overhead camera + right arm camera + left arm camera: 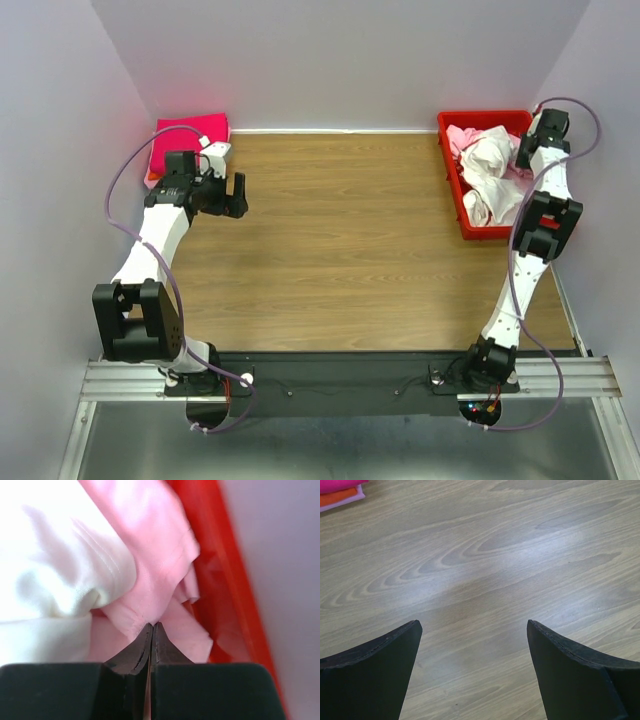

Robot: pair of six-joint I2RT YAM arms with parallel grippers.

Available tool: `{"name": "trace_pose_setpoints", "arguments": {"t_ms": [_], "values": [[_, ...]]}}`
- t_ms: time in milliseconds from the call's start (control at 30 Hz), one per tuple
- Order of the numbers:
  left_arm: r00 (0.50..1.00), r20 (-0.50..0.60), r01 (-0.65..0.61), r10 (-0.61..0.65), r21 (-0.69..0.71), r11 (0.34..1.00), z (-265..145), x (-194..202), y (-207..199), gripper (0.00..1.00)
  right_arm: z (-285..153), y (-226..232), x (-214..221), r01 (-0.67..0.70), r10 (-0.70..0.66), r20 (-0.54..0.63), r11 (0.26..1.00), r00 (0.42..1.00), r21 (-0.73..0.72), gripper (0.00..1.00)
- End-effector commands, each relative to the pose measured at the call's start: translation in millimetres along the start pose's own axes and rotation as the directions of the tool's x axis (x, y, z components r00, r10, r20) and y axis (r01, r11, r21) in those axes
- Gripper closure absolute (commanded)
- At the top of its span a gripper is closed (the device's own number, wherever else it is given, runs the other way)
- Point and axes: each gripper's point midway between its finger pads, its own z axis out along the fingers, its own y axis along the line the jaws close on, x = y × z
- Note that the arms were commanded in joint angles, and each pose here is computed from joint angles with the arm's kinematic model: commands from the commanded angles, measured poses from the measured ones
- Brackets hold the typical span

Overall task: Fold and stack the t-shirts
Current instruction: Grab the tshirt from the pile, then move the tshirt to the center of the board

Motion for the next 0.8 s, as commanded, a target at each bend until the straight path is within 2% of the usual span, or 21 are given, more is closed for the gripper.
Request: {"name": "trace_pose_setpoints", "arguments": {"t_ms": [0,200,367,567,767], "values": [[0.994,0.104,-0.032,0.032,0.001,0.999,-15,-36,-5,0.01,-105,-30,-117,-0.103,0.095,0.307,0.995,0.947,0.009,1.00],[0.991,0.125,-0.038,0.039,-0.007,0.999,-21,-39,-6,0.01,-173,-32,-167,-0.152,0.162,0.443,0.987,0.882,-0.058,0.99],[0.991,0.132,-0.031,0.033,-0.014,0.999,-24,-41,-6,0.01,-238,-44,-205,-0.193,0.197,0.562,0.979,0.804,-0.068,0.99],[0.990,0.142,0.002,-0.001,-0.006,1.000,-26,-48,-8,0.01,-326,-59,-250,-0.250,0.253,0.724,0.962,0.642,-0.114,0.99],[0.986,0.164,0.027,-0.025,-0.011,1.000,-32,-55,-9,0.01,-401,-62,-275,-0.238,0.282,0.816,0.954,0.504,-0.183,0.99]]}}
